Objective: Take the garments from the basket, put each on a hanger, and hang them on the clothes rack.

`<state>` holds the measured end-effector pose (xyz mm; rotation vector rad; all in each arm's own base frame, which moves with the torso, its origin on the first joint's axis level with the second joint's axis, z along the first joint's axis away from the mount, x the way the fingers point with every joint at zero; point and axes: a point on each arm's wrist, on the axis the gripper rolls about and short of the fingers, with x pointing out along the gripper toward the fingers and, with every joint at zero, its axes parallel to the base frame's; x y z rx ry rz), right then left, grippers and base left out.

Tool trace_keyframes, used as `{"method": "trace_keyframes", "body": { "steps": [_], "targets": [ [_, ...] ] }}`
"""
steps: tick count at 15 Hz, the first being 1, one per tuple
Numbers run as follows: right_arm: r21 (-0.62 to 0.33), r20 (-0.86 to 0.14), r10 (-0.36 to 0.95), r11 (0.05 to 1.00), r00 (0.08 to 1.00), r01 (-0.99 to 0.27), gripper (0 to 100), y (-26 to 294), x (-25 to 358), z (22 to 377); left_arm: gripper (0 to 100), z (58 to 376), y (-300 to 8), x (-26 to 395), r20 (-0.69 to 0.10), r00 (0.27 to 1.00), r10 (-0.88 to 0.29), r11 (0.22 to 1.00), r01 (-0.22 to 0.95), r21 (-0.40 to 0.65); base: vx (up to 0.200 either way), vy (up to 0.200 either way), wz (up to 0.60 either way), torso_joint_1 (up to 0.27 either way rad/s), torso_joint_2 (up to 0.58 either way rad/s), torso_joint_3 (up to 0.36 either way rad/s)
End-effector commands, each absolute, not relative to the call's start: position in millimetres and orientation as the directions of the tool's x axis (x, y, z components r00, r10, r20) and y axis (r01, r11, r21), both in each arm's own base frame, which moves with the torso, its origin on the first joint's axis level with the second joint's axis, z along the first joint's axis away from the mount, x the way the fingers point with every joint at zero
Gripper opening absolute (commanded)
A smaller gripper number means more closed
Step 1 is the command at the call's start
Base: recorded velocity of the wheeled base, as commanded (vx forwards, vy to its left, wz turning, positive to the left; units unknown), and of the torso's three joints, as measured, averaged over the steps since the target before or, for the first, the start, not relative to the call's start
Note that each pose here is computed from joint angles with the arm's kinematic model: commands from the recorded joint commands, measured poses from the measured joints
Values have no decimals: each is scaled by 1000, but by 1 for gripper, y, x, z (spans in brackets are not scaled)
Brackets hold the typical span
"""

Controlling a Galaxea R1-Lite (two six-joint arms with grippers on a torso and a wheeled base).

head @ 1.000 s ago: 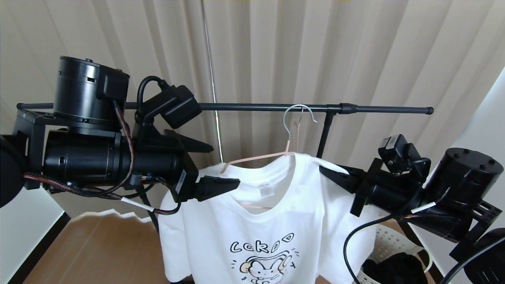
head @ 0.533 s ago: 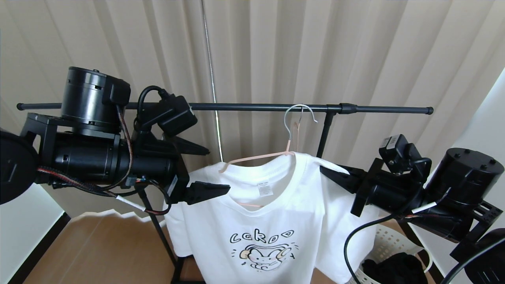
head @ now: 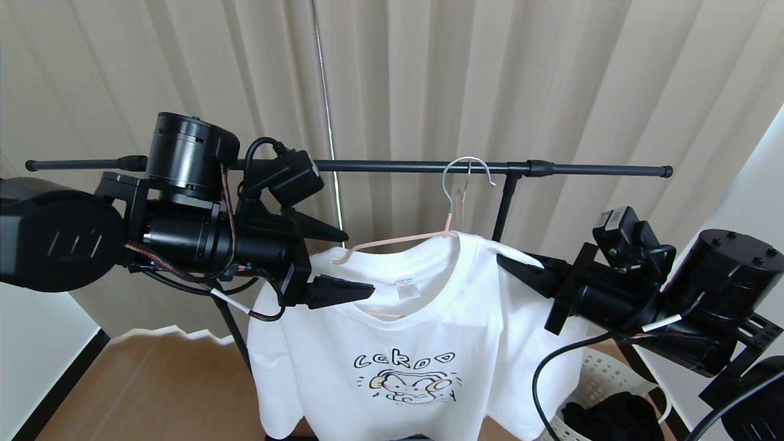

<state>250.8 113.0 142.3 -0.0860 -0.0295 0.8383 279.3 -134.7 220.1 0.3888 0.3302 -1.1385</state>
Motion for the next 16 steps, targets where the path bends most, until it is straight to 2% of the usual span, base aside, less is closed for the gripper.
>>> {"method": "trace_keyframes", "body": {
  "steps": [1,11,12,16],
  "targets": [
    [-91,-3,744,665,668,-741,0,113,251,144,100,210,-142,290,-463,364,-808,355,928,109,0,0,0,0,0,0],
    [-99,12,744,666,668,-740,0,113,249,147,100,200,-150,294,-481,339,-809,326,939,113,0,0,0,0,0,0],
    [-101,17,744,666,668,-739,0,112,249,148,0,201,-150,294,-480,340,-809,325,939,116,0,0,0,0,0,0],
    [-105,21,743,667,669,-738,0,112,249,149,0,201,-149,293,-480,341,-808,325,938,118,0,0,0,0,0,0]
  ]
}}
